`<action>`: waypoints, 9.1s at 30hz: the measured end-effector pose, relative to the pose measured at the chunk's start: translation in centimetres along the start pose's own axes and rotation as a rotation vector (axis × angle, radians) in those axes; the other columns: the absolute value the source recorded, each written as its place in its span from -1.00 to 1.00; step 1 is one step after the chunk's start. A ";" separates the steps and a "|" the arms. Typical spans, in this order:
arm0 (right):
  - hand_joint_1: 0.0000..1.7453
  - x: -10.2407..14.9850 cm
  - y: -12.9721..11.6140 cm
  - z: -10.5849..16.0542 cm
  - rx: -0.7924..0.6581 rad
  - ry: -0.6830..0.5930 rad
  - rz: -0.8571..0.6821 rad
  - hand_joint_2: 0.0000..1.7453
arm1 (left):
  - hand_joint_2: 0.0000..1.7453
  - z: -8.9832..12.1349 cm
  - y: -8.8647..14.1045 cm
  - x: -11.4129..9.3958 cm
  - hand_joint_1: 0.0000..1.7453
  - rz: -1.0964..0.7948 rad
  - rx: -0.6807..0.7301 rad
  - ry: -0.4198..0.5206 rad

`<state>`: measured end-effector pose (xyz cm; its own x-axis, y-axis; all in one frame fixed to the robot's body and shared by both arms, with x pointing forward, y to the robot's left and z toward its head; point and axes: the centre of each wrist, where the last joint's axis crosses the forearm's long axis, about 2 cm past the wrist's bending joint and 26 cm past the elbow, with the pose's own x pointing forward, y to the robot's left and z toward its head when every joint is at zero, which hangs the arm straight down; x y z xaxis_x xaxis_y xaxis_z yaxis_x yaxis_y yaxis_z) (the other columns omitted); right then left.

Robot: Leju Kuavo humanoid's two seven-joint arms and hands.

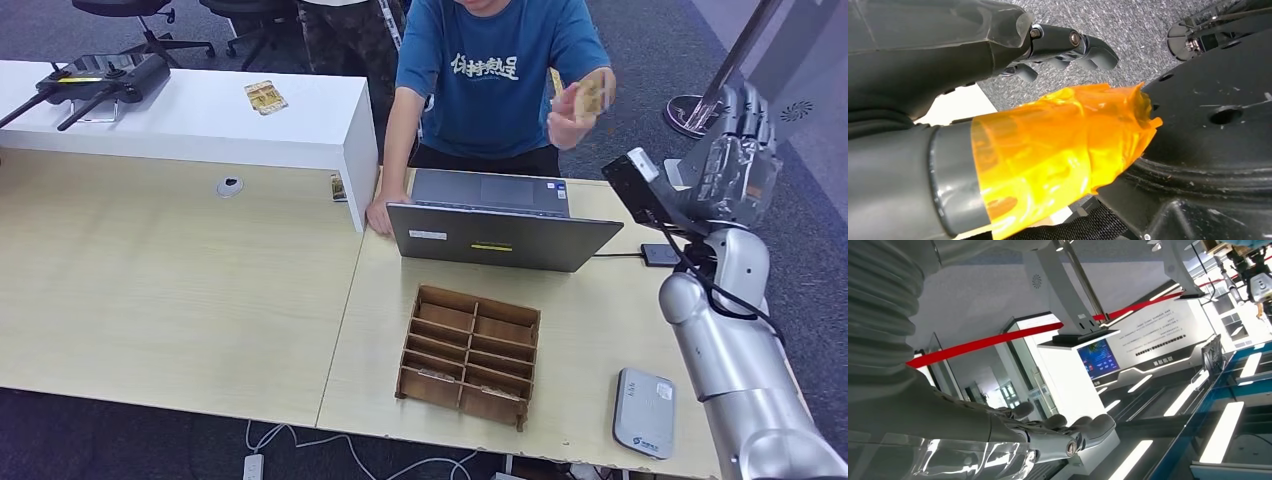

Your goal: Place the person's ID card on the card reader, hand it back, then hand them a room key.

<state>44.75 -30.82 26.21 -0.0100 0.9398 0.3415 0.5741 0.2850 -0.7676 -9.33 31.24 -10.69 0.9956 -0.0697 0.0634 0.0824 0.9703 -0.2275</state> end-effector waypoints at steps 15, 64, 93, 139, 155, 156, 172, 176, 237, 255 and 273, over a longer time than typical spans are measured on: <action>-1.00 0.6 0.0 0.8 -0.012 -0.025 -0.013 1.00 | -1.00 -0.1 -0.4 0.0 -1.00 -0.008 0.003 0.004; -1.00 3.1 -2.9 28.7 -0.208 0.040 -0.723 1.00 | -1.00 -1.1 -6.3 -0.9 -1.00 0.260 0.048 -0.048; -1.00 4.6 -2.0 32.0 -0.065 0.053 -0.665 1.00 | -1.00 -1.1 -6.8 -1.0 -1.00 0.318 0.053 -0.058; -1.00 4.8 -0.8 35.7 0.468 -0.151 -0.409 1.00 | -1.00 -1.1 -6.7 -1.2 -1.00 0.376 0.048 -0.057; -1.00 7.8 0.8 34.2 0.359 -0.213 -0.440 1.00 | -1.00 -1.0 -6.2 -1.2 -1.00 0.343 0.047 -0.054; -1.00 7.9 1.0 34.1 0.359 -0.215 -0.440 1.00 | -1.00 -1.0 -6.2 -1.2 -1.00 0.341 0.047 -0.054; -1.00 8.8 2.7 34.1 0.409 -0.245 -0.363 1.00 | -1.00 -1.0 -5.7 -1.0 -1.00 0.321 0.041 -0.049; -1.00 8.9 2.7 34.1 0.410 -0.249 -0.351 1.00 | -1.00 -1.0 -5.6 -1.0 -1.00 0.318 0.041 -0.049; -1.00 7.2 3.9 34.5 0.474 -0.324 0.139 1.00 | -1.00 -1.0 -5.5 -0.8 -1.00 0.330 0.043 -0.040; -1.00 7.0 4.0 34.4 0.533 -0.315 0.137 1.00 | -1.00 -1.0 -5.5 -0.8 -1.00 0.331 0.043 -0.039; -1.00 6.8 4.2 33.9 0.579 -0.259 0.139 1.00 | -1.00 -1.0 -5.5 -0.8 -1.00 0.339 0.044 -0.039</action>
<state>19.34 -16.89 6.95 -0.2061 0.9697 0.1312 0.0512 0.1446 -0.9882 -10.56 25.71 -10.45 0.9633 0.2668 0.0286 -0.2560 0.9457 -0.2003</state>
